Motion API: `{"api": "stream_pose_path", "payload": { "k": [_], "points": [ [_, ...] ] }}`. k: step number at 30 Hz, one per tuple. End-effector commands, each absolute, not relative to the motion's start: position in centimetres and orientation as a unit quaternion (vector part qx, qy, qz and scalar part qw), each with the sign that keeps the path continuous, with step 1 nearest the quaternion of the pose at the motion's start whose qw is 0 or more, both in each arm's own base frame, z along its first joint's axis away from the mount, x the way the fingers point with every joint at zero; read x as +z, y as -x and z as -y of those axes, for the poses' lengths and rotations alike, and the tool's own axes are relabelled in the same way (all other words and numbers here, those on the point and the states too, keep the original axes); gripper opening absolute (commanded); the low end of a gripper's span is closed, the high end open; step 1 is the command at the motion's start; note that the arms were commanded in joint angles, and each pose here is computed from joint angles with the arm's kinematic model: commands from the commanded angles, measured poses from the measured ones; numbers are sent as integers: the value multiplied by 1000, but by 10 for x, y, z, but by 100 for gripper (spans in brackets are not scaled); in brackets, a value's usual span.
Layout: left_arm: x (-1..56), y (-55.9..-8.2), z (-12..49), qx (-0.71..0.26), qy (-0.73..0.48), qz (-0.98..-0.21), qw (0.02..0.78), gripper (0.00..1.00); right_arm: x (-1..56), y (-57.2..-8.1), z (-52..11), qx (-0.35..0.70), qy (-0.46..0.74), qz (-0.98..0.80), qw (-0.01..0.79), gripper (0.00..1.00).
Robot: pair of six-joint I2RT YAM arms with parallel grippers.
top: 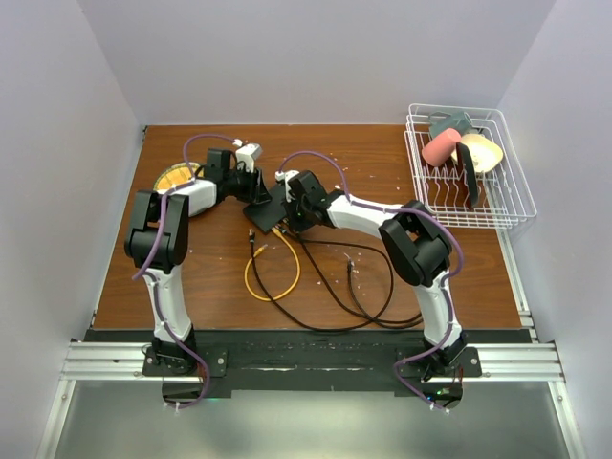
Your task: Insert the plug into the switch port
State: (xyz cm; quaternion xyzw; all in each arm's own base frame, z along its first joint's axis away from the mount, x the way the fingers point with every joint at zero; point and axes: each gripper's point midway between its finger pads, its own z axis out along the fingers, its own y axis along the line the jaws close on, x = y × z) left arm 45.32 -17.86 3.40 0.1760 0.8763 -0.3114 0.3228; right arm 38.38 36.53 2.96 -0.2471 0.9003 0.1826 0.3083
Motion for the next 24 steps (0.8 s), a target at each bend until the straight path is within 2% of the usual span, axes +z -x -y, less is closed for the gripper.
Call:
{"api": "stream_pose_path", "payload": {
  "k": [1, 17, 24],
  "points": [
    [23, -263, 262, -496, -175, -850, -15, 23, 219, -478, -448, 320, 183, -713, 596, 0],
    [0, -239, 258, -474, -180, -859, -62, 22, 251, -479, -451, 336, 170, -700, 607, 0],
    [8, -235, 262, -478, -189, -855, -63, 22, 262, -483, -454, 342, 165, -693, 613, 0]
  ]
}}
